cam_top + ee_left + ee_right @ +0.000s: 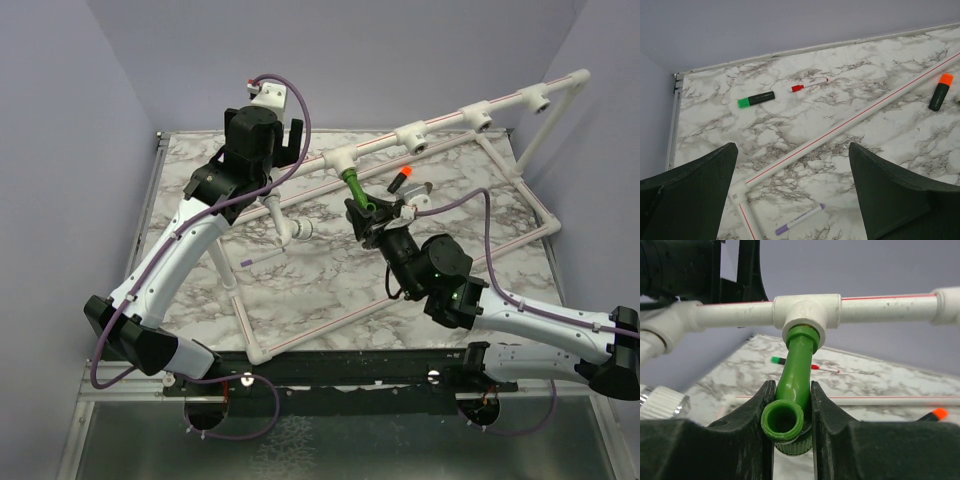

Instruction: Install the water faucets

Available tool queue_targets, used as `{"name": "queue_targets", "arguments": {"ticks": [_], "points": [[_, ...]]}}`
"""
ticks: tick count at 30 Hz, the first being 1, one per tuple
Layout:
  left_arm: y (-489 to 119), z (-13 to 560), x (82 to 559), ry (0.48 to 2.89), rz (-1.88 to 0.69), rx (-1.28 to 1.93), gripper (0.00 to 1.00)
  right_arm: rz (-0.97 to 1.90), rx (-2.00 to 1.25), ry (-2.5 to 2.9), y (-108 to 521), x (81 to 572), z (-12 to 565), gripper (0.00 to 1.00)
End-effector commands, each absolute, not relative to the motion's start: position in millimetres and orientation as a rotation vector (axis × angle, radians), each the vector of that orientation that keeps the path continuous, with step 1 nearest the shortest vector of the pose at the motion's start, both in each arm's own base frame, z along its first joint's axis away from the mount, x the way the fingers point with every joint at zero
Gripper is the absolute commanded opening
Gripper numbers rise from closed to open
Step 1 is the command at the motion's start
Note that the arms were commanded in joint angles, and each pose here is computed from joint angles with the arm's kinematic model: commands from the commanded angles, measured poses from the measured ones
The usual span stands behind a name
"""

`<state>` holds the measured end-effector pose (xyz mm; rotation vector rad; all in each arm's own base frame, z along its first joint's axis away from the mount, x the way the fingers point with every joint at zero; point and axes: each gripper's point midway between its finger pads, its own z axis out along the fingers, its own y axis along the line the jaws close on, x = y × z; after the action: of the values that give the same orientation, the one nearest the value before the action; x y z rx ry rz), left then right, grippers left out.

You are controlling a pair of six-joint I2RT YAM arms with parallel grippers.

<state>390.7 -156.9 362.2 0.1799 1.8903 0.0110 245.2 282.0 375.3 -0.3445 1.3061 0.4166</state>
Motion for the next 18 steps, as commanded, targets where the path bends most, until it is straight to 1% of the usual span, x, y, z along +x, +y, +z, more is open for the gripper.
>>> {"name": "queue_targets", "arguments": {"ticks": [1, 7, 12, 16, 18], "points": [[-165, 361, 380, 1.906, -0.022, 0.223, 0.93, 0.801, 0.058, 1.334, 287, 239, 390, 0.00], [-167, 361, 378, 1.905, -0.032, 0.230, 0.93, 1.055, 0.427, 1.384, 287, 242, 386, 0.01], [-167, 361, 377, 1.902, -0.033, 0.232, 0.93, 1.261, 0.663, 1.350, 282, 239, 382, 0.00], [-167, 363, 375, 1.898, -0.035, 0.233, 0.94, 1.426, 0.835, 1.379, 291, 235, 376, 0.00], [-166, 363, 374, 1.896, -0.033, 0.232, 0.93, 1.443, 0.873, 1.432, 299, 235, 369, 0.00]]}}
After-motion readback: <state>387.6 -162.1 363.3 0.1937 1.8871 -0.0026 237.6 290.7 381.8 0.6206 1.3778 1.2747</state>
